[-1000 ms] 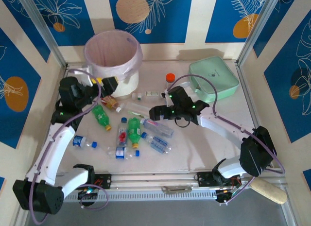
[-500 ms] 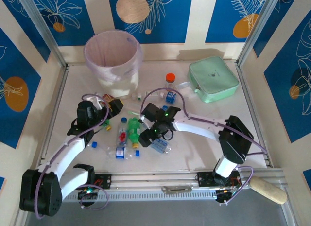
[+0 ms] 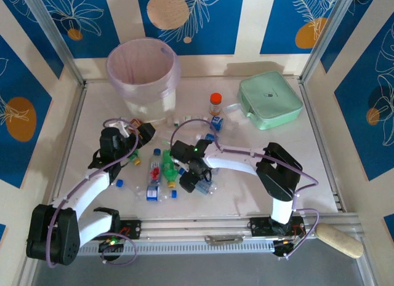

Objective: Put the plastic bottles in the bin

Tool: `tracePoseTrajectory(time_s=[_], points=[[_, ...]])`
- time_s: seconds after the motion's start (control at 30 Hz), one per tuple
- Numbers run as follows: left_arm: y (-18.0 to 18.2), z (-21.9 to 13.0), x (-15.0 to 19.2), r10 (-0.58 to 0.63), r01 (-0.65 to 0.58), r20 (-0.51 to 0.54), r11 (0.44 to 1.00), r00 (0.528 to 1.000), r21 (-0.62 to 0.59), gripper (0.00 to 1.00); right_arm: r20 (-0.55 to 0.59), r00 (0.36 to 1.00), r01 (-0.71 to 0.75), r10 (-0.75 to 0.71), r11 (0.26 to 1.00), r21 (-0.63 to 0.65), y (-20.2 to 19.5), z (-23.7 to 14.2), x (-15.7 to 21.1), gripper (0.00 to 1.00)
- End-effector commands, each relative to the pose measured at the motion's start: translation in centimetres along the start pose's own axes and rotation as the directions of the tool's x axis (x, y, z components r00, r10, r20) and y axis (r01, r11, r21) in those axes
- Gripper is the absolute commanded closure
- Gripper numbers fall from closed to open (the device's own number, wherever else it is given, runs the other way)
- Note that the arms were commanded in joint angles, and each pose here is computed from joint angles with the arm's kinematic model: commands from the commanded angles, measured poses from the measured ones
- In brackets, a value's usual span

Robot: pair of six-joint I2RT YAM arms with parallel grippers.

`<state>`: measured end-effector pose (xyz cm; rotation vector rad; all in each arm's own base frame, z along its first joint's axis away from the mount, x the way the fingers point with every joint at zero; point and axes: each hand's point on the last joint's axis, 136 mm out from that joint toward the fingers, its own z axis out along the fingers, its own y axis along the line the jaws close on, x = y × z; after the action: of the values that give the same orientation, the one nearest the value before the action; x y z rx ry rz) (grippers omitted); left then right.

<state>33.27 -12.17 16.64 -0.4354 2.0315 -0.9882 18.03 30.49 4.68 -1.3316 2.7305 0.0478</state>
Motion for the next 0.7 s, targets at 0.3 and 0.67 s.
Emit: tracePoseTrajectory(time_s=[0.3, 0.67], points=[[-0.1, -0.2, 0.1, 0.005, -0.005, 0.011, 1.0, 1.0, -0.001, 0.0, -0.011, 0.998, 0.058, -0.057, 0.998, 0.024, 0.6, 1.2, -1.1, 0.23], [-0.2, -0.5, 0.0, 0.018, -0.018, 0.009, 1.0, 1.0, -0.003, 0.0, 0.01, 0.999, 0.053, -0.053, 0.999, 0.002, 1.0, 0.9, -1.4, 0.44]])
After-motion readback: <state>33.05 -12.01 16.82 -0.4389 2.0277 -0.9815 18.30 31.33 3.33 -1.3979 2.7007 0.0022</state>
